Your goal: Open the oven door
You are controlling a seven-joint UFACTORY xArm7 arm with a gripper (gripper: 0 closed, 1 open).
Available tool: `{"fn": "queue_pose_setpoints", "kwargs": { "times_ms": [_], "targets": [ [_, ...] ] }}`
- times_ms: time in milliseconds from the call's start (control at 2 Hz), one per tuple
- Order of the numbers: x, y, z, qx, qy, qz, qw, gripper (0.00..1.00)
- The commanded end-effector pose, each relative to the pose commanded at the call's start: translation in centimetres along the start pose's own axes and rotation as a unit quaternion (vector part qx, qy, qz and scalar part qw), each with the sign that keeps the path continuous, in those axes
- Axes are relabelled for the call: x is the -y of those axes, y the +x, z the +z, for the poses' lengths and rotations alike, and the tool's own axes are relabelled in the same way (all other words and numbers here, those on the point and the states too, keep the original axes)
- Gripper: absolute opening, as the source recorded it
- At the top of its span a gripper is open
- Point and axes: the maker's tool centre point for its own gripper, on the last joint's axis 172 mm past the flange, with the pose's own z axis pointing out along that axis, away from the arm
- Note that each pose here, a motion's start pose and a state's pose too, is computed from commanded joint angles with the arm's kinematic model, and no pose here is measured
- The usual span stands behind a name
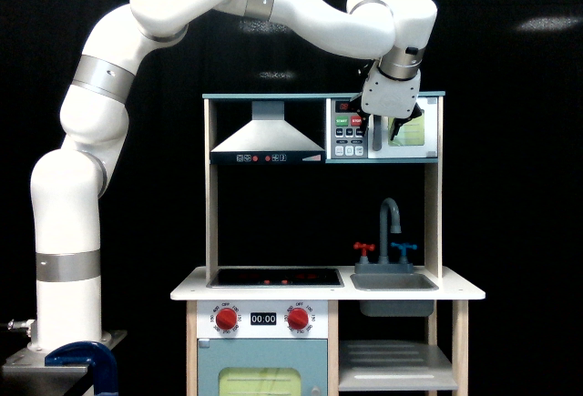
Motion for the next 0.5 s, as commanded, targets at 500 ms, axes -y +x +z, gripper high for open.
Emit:
{"fn": "queue_pose_setpoints", "kwargs": {
  "times_ms": [500],
  "targets": [
    [0.28,-0.10,0.10,0.000,0.000,0.000,1.000,0.00]
  ]
}}
